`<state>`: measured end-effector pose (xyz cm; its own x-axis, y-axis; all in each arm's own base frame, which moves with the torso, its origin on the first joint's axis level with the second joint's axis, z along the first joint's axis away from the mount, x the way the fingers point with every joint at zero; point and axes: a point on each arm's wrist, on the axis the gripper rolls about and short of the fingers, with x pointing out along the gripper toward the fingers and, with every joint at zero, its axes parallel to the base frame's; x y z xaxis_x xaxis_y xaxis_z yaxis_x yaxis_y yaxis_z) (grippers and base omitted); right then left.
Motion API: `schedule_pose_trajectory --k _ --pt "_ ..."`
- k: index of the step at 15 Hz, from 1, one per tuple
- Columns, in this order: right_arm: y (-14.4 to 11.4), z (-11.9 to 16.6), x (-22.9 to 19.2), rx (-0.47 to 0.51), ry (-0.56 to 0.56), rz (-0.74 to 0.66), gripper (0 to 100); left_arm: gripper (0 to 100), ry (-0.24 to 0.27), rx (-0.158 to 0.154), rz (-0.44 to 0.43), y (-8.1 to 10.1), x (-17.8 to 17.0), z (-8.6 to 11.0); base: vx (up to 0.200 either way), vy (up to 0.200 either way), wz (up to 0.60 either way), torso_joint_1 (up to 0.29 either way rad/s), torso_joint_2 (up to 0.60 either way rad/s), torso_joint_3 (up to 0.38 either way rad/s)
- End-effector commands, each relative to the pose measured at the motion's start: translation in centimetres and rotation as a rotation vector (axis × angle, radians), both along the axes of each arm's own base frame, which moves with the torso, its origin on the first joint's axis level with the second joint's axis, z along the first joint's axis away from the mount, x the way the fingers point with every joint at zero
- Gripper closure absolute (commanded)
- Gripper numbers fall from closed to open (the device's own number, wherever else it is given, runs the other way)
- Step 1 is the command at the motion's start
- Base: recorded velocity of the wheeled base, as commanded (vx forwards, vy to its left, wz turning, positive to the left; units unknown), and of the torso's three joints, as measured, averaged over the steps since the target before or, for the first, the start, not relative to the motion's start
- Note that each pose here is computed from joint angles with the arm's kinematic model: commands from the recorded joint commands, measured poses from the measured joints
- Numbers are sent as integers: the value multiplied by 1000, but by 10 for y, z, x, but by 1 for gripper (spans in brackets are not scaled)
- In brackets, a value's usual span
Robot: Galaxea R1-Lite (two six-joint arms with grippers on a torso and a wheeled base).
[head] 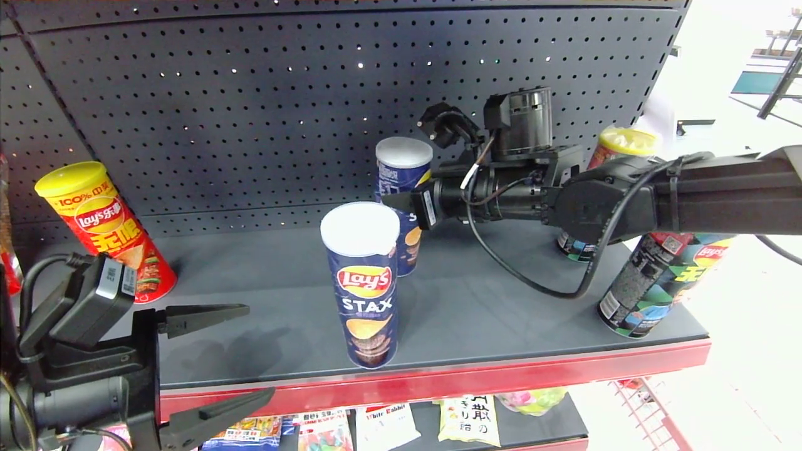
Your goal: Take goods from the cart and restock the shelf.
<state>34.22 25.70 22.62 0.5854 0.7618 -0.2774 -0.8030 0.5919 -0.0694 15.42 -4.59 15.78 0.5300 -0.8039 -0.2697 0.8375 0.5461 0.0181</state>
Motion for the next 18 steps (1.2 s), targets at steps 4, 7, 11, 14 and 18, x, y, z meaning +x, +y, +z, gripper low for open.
schedule_pose_trajectory --k 4,7,11,14,18 --pt "2 -8 4 -12 10 1 100 0 5 1 0 0 -1 -1 0 0 0 0 0 0" --pt "4 -9 4 -15 13 4 100 0 5 1 0 0 -1 -1 0 0 0 0 0 0" --pt "8 -12 0 -20 23 16 100 0 8 1 0 0 0 -2 0 0 0 0 0 0" --pt "11 -13 -2 -20 26 21 0 0 8 1 -2 0 0 -2 0 0 0 0 0 0" --pt "5 -4 -12 -19 15 -3 0 0 15 2 0 0 0 -3 0 0 0 0 0 0"
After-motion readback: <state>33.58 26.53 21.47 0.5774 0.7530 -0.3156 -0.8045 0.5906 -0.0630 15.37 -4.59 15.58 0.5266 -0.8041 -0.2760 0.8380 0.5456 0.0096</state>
